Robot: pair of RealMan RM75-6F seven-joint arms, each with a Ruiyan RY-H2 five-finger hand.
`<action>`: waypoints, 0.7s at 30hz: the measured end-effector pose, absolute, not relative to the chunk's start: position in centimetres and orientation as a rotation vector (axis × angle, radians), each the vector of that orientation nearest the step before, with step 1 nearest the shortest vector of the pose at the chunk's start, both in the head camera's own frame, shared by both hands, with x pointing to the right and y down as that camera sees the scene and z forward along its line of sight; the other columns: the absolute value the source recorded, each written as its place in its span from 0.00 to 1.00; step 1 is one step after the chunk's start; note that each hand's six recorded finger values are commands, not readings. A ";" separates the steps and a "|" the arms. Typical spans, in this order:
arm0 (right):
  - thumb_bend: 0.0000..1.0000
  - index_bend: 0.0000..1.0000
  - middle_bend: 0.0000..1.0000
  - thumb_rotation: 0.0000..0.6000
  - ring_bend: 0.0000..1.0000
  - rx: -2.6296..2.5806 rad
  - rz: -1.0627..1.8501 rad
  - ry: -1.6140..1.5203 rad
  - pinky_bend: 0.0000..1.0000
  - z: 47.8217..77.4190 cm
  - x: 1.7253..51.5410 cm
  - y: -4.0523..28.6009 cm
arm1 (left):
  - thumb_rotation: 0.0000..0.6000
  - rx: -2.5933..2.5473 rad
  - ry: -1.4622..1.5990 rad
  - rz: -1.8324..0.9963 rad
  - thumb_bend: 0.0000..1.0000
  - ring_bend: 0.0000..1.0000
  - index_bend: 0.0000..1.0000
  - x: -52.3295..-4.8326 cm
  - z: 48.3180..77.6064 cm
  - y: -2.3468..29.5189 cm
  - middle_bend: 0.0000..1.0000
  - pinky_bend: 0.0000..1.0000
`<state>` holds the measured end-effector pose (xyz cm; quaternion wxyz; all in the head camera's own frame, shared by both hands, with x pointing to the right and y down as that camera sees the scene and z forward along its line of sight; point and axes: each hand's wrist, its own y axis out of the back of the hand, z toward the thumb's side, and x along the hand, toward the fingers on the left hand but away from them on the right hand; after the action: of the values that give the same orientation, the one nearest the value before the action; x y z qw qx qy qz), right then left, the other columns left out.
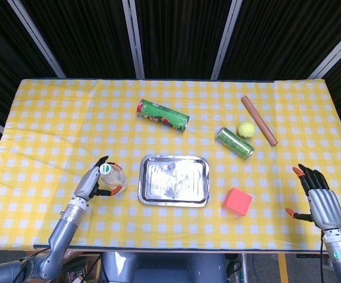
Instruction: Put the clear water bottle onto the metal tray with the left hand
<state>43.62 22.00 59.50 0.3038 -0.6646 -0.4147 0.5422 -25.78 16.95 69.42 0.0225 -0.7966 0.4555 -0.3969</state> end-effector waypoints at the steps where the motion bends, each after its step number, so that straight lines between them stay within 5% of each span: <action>1: 0.05 0.05 0.00 1.00 0.00 -1.761 1.436 -1.098 0.00 59.5 43.6 22.0 | 1.00 -2.474 1.414 -1.223 0.42 0.04 0.53 -25.4 69.3 16.9 0.51 0.07; 21: 0.05 0.05 0.00 1.00 0.00 -1.771 1.437 -1.115 0.00 59.4 43.9 21.9 | 1.00 -2.684 1.275 -1.137 0.42 0.04 0.52 -15.6 64.8 15.2 0.50 0.07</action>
<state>43.95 21.90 59.44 0.2969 -0.6662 -0.4194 0.5406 -15.64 15.16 64.83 -0.0199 -0.8435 0.4006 -0.3573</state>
